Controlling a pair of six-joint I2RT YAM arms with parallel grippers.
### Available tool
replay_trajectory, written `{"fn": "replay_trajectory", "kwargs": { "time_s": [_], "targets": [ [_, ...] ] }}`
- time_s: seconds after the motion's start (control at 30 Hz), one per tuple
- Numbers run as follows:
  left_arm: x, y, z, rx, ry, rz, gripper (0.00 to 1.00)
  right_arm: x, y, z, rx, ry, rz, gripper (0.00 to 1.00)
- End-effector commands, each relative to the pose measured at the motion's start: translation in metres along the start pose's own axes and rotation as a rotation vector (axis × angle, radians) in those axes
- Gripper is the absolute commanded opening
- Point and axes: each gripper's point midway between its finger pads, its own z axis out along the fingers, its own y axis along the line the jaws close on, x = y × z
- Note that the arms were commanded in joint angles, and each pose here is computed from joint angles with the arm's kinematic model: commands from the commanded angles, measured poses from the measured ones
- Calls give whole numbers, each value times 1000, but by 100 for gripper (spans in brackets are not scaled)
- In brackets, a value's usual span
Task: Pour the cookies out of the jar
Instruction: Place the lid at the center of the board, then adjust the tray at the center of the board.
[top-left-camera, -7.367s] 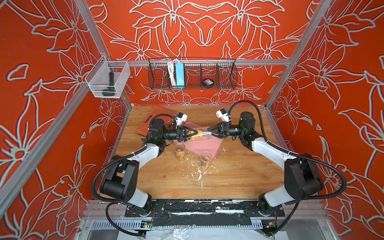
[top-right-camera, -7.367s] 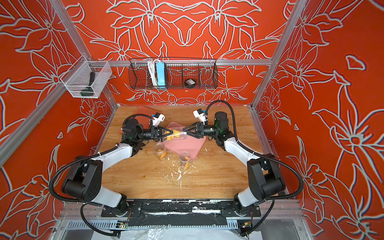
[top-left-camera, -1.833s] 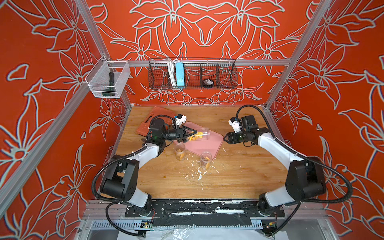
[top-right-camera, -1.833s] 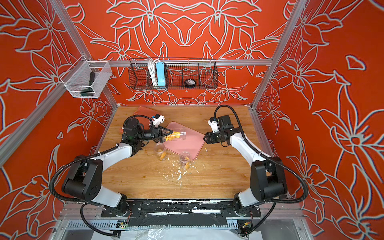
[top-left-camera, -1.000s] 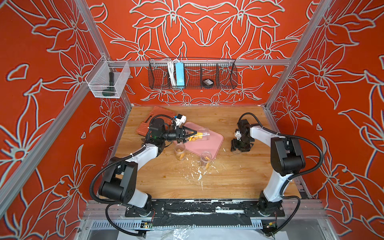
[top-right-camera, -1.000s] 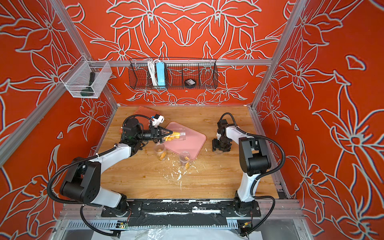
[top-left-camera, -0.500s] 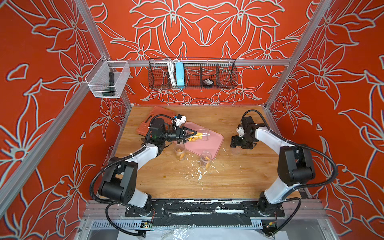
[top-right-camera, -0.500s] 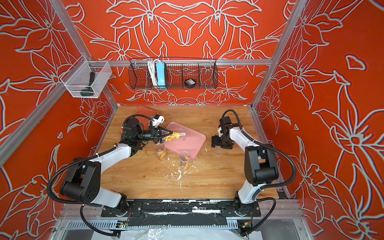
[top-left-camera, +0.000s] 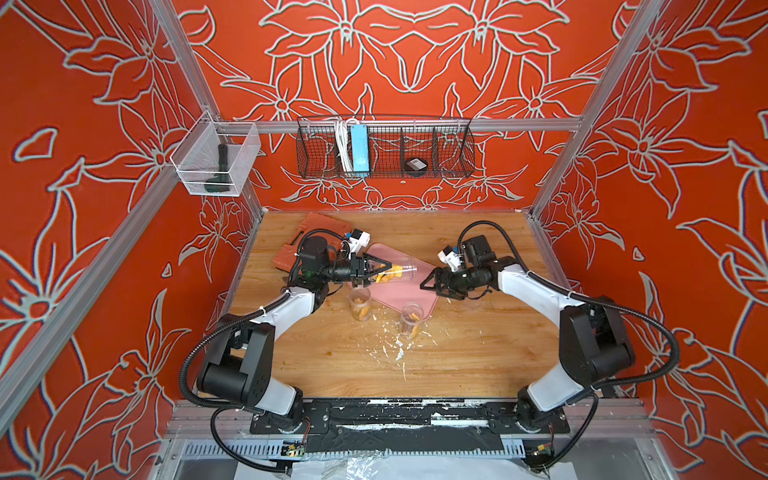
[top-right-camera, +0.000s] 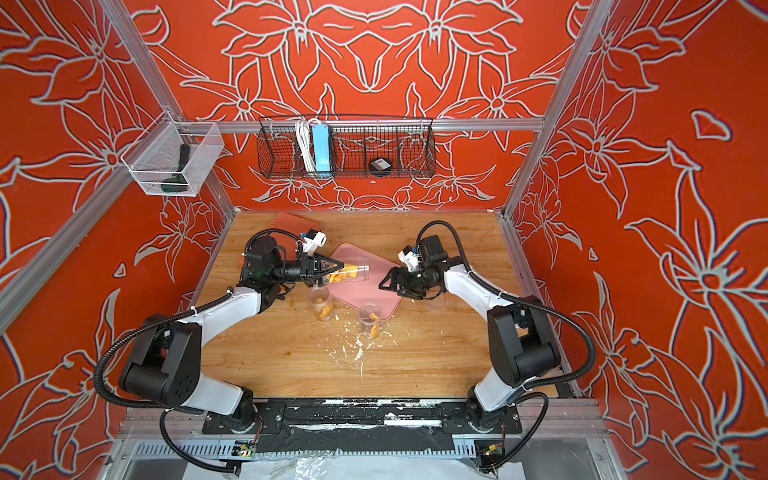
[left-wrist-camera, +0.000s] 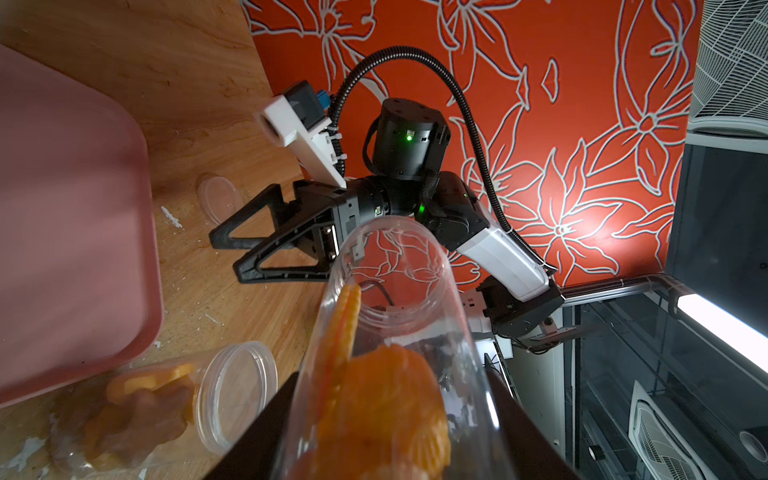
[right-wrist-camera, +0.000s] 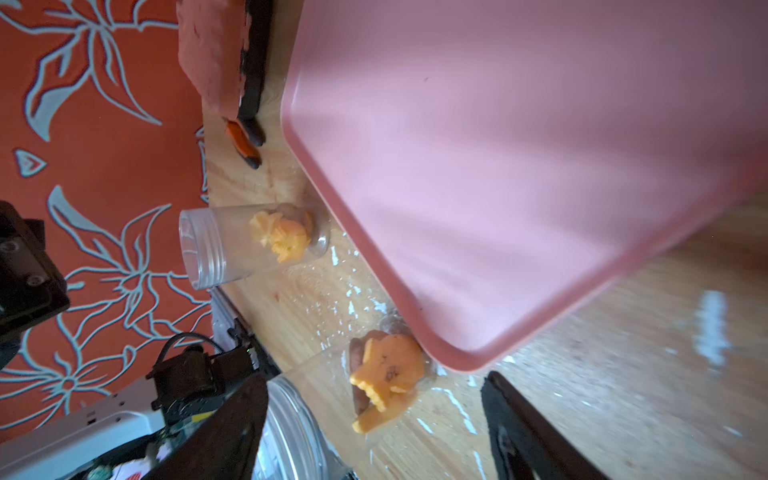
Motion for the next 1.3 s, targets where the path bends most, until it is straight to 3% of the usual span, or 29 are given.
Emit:
{"fn": "replay_trajectory", "kwargs": {
  "time_s": [0.0,0.3,0.6,0.93,1.27],
  "targets": [
    [2,-5,-5,5,-4,41,45,-5,6,16,-34,25,25,83],
    [-3,-2,-9,-2,-16,37,45,1,-28,39,85,91,55,82],
    [-9,4,-10,-9,-24,36,44,7,-71,28,335,144,14,81],
    [-13,8,-9,-15,-24,32,44,-23,-96,12,452,129,-20,80],
    [-13,11,-11,-18,-26,23,44,-42,-120,18,527,136,-19,45]
  ]
}}
